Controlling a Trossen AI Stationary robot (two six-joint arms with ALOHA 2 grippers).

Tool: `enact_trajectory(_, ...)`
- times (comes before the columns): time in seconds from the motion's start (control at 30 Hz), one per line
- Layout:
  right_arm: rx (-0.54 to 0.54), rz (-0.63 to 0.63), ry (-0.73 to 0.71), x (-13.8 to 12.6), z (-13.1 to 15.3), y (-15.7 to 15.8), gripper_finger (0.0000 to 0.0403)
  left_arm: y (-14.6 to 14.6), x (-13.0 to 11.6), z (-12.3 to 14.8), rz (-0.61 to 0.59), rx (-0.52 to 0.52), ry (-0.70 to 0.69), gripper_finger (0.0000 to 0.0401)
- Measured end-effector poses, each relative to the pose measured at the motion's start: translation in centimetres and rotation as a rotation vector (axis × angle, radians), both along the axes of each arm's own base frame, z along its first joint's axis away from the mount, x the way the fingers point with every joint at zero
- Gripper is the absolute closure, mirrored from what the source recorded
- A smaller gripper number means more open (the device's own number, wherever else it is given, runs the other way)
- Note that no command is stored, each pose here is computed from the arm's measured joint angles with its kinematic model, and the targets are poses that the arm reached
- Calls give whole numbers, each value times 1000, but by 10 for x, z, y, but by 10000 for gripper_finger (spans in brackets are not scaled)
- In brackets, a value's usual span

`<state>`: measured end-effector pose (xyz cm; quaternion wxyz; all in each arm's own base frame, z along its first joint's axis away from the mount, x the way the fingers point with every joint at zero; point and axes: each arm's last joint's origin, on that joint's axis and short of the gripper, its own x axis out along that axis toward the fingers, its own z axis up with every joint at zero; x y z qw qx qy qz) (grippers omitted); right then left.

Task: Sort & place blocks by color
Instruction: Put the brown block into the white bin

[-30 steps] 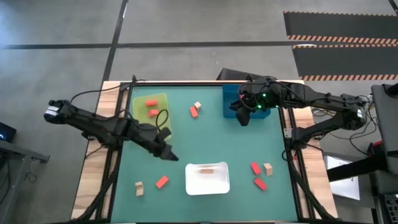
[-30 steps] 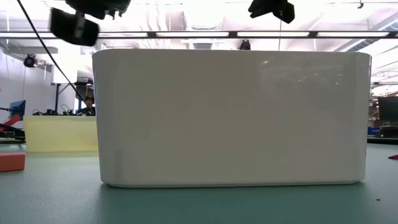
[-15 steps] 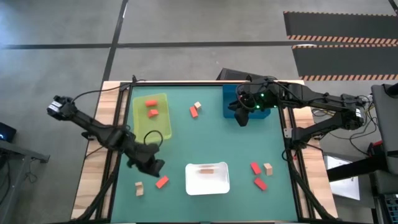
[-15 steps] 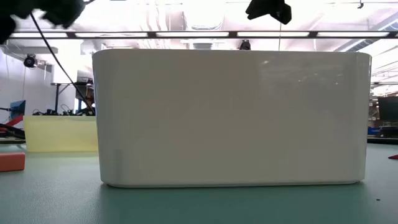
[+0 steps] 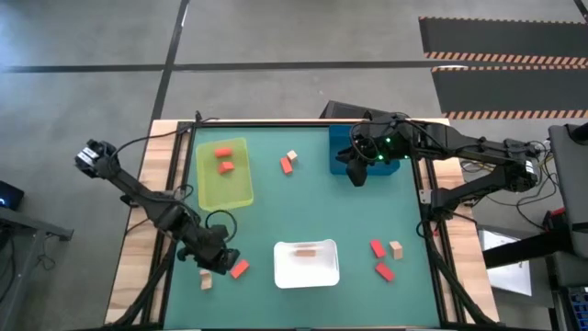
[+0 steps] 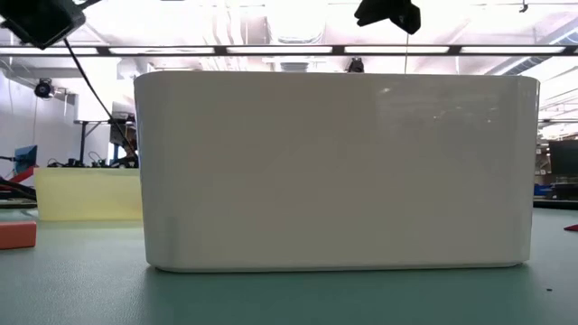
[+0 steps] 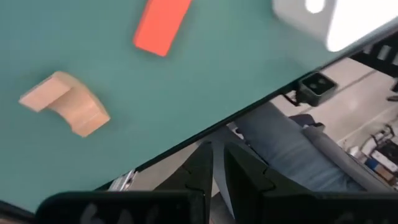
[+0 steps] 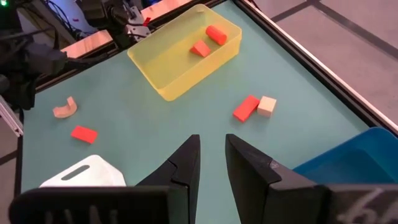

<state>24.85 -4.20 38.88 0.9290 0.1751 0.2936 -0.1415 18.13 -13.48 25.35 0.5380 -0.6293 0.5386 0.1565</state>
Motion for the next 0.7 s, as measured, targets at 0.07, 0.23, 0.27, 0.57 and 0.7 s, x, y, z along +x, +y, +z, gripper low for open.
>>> enact_trajectory(0.07,1,-1,0,0,0,0,337,-5,-1,-3,6,-4,30,377)
enact_trajectory(0.23,1,-1,0,0,0,0,337,-19,-6,-11,26,-15,110,377)
enact_trajectory(0.27,1,-1,0,0,0,0,337,-21,-7,-12,31,-15,126,377)
enact_trajectory(0.57,-9,7,2,0,0,0,337,-36,-16,-29,89,33,288,377)
enact_trajectory(0.7,-12,9,2,0,0,0,337,-36,-17,-37,98,81,339,377)
